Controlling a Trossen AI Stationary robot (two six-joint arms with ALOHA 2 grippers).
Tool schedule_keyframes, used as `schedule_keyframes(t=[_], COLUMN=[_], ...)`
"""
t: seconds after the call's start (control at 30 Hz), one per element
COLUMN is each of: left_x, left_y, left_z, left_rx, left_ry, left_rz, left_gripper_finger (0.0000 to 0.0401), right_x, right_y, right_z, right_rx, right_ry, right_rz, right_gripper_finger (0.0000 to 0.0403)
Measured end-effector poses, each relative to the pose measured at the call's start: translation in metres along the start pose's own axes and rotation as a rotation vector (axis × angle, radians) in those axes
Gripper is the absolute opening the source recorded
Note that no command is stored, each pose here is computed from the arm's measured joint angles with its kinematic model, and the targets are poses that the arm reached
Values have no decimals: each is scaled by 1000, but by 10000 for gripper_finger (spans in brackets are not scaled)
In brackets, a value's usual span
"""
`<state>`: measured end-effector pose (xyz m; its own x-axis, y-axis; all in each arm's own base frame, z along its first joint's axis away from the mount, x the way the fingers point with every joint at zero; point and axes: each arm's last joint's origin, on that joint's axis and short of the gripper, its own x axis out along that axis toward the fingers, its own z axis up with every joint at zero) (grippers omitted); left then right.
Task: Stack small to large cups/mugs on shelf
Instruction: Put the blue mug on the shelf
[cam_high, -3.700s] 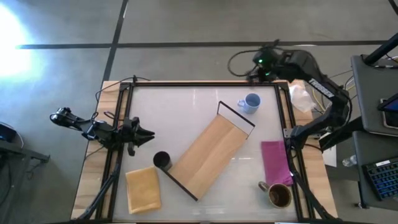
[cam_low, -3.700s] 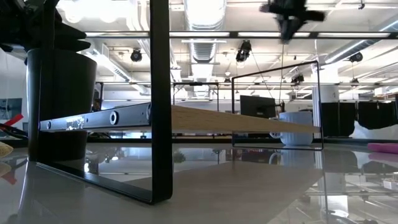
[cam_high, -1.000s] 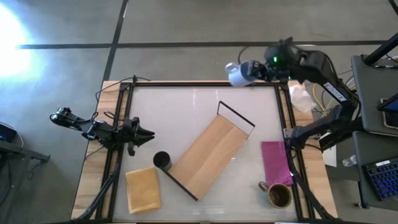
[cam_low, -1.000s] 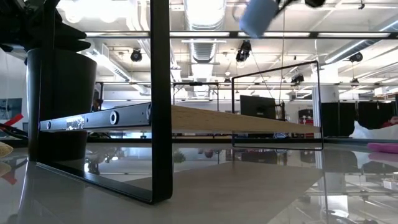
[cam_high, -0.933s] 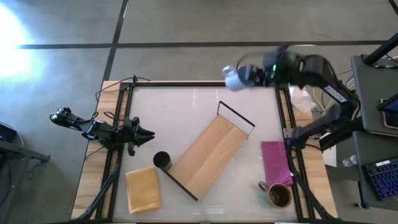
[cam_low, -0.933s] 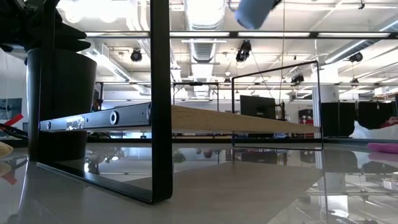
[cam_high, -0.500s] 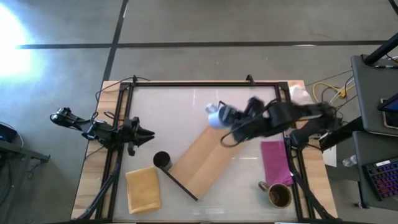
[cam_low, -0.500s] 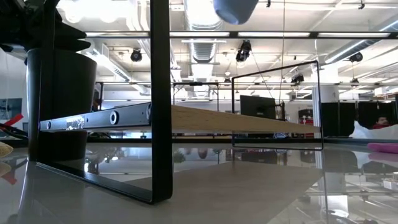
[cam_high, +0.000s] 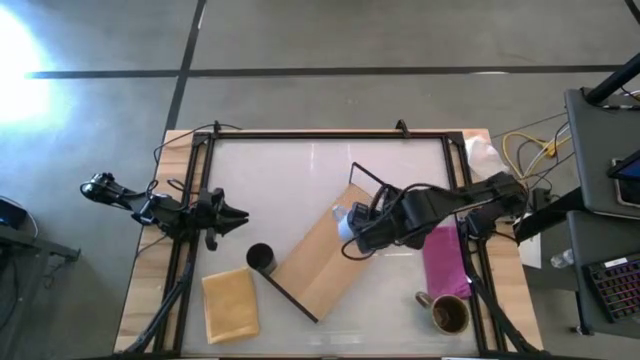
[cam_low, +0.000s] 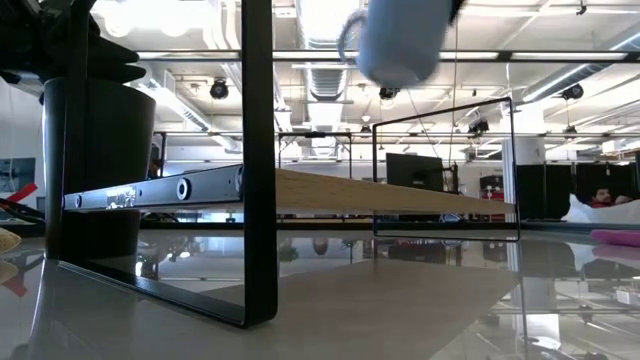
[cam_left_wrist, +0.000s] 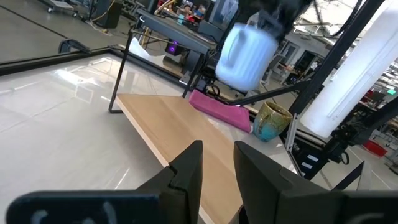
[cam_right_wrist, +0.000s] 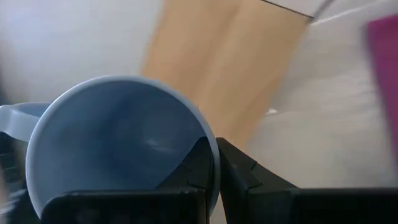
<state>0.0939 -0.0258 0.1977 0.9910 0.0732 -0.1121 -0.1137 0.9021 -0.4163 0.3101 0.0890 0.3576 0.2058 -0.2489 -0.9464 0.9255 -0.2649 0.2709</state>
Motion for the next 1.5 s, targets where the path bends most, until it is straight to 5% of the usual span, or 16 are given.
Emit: schedule_keyframes(t=[0.3, 0.5, 0.8, 1.5], left_x=[0, 0, 0, 0], left_y=[0, 0, 0, 0], left_z=[0, 0, 0, 0], left_rx=[0, 0, 0, 0], left_ry=[1, 0, 0, 0], left_rz=[-1, -1, -1, 0], left_gripper_finger=[77, 77, 77, 77], right_x=[54, 79, 99, 117], right_y=[-16, -5, -16, -12], right_z=[9, 25, 38, 39], right_rx=[29, 26, -1, -23], right_ry=[-61, 0, -47, -41], right_rz=[-199, -99, -190, -121], right_gripper_finger=[11, 11, 11, 13])
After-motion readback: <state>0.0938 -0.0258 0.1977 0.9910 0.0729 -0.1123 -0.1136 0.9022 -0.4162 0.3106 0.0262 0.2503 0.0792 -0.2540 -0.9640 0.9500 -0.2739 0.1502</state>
